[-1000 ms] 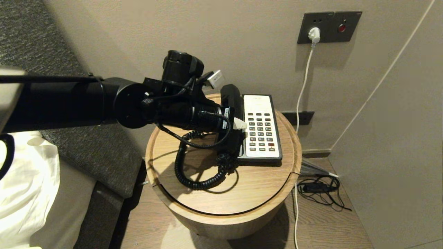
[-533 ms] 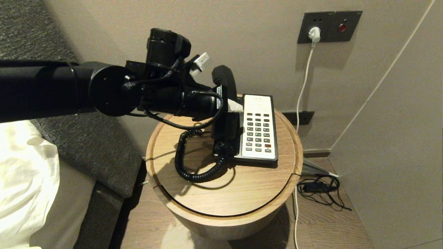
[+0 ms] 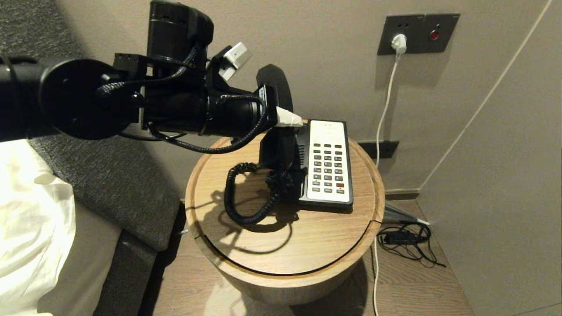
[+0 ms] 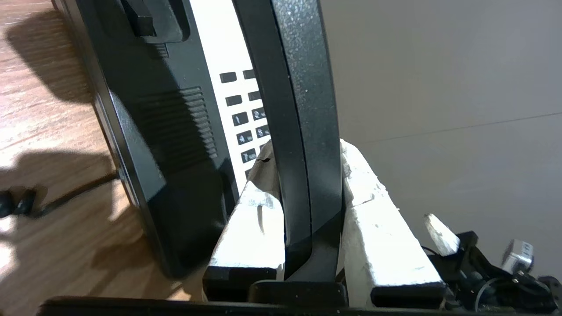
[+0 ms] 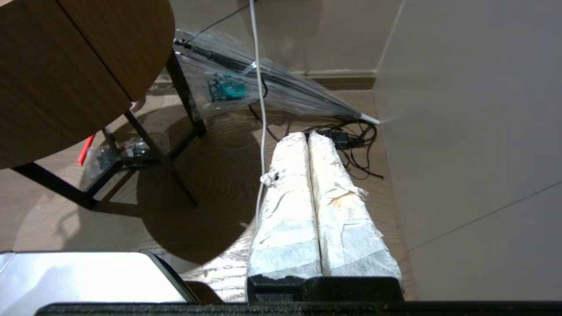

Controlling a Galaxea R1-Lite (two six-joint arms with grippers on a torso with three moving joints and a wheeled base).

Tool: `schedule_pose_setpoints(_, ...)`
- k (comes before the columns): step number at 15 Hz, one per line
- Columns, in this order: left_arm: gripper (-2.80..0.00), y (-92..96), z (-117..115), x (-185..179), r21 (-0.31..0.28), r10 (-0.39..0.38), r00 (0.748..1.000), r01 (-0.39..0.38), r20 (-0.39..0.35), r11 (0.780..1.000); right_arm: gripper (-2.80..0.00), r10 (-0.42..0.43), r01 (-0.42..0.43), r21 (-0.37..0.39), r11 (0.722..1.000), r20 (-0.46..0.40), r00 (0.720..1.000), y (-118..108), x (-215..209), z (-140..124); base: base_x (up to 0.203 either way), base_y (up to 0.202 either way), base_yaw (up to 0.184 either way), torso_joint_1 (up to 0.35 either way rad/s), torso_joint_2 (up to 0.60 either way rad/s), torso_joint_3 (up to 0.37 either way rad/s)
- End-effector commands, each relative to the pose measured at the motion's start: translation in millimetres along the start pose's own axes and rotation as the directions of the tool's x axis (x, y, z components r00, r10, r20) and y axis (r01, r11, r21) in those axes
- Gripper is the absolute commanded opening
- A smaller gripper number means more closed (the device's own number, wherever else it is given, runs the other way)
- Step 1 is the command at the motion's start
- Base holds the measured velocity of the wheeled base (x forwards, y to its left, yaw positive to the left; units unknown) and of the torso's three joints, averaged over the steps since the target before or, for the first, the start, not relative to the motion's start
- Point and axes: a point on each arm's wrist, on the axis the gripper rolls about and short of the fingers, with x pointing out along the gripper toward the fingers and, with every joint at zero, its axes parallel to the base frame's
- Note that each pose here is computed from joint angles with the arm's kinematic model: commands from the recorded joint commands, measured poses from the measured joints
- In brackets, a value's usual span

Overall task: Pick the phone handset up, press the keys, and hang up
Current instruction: Dial the number

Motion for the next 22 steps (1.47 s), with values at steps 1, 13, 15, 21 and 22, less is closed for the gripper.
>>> schedule_pose_setpoints(1,-2.8,-6.2,0.6,-13.0,0.005,-0.007,1.0,0.007,0.017,1.0,-2.8,0.007,-0.007,-0.016,1.0,0.001,1.0,0.1,0.1,0.2,0.0,0.0,0.0,0.0,0.0,0.0)
schedule_pose_setpoints(13,-2.8,-3.2,-10.2,-17.6,-0.011,0.013,1.0,-0.013,-0.008,1.0,-2.8,0.117,-0.13,0.109,0.986,0.118,0.986,-2.5,-37.6,109.9,0.0,0.0,0.0,0.0,0.0,0.0)
schedule_pose_setpoints(15,-2.8,-4.0,-9.7,-19.9,-0.01,0.012,1.0,-0.012,-0.003,1.0,-2.8,0.208,-0.218,0.206,0.954,0.069,0.976,-3.4,-30.0,167.0,0.0,0.0,0.0,0.0,0.0,0.0)
schedule_pose_setpoints(21,-2.8,-6.5,-6.1,-28.3,-0.006,0.011,1.0,-0.01,0.019,1.0,-2.8,0.417,-0.315,0.427,0.848,-0.17,0.893,-2.9,82.0,265.7,0.0,0.0,0.0,0.0,0.0,0.0)
schedule_pose_setpoints(22,-2.8,-6.8,-5.7,-28.4,-0.003,0.008,1.0,-0.008,0.02,1.0,-2.8,0.458,-0.331,0.449,0.83,-0.211,0.863,1.2,102.9,270.9,0.0,0.0,0.0,0.0,0.0,0.0)
